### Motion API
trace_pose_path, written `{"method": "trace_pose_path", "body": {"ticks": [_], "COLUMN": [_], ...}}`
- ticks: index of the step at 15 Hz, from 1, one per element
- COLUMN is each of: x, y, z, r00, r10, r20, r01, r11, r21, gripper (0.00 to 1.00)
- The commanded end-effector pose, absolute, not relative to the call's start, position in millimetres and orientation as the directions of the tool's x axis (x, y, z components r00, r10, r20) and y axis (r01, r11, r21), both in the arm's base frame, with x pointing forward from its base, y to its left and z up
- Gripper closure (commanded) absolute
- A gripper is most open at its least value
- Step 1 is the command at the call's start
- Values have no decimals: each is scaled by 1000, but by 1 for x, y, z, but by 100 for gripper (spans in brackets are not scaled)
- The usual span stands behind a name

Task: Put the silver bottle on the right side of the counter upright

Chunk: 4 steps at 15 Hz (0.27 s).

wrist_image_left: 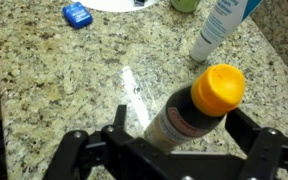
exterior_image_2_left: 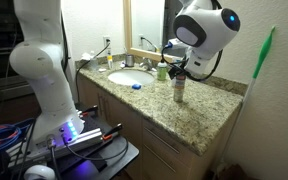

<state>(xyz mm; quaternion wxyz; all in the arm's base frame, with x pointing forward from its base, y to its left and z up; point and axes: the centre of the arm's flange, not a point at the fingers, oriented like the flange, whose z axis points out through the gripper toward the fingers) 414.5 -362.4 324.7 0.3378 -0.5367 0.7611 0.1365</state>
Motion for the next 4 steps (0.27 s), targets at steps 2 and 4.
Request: {"method": "trace_pose_path", "body": {"ticks": [2,4], "x": [402,391], "y": [-367,-365], "z": [345,362], "r00": [-210,-215], "r10": [-774,-794], "r20": [-597,-569], "r01": [-905,-896], "r11": [385,391], "r21": [-181,-208], "gripper": [0,0]}}
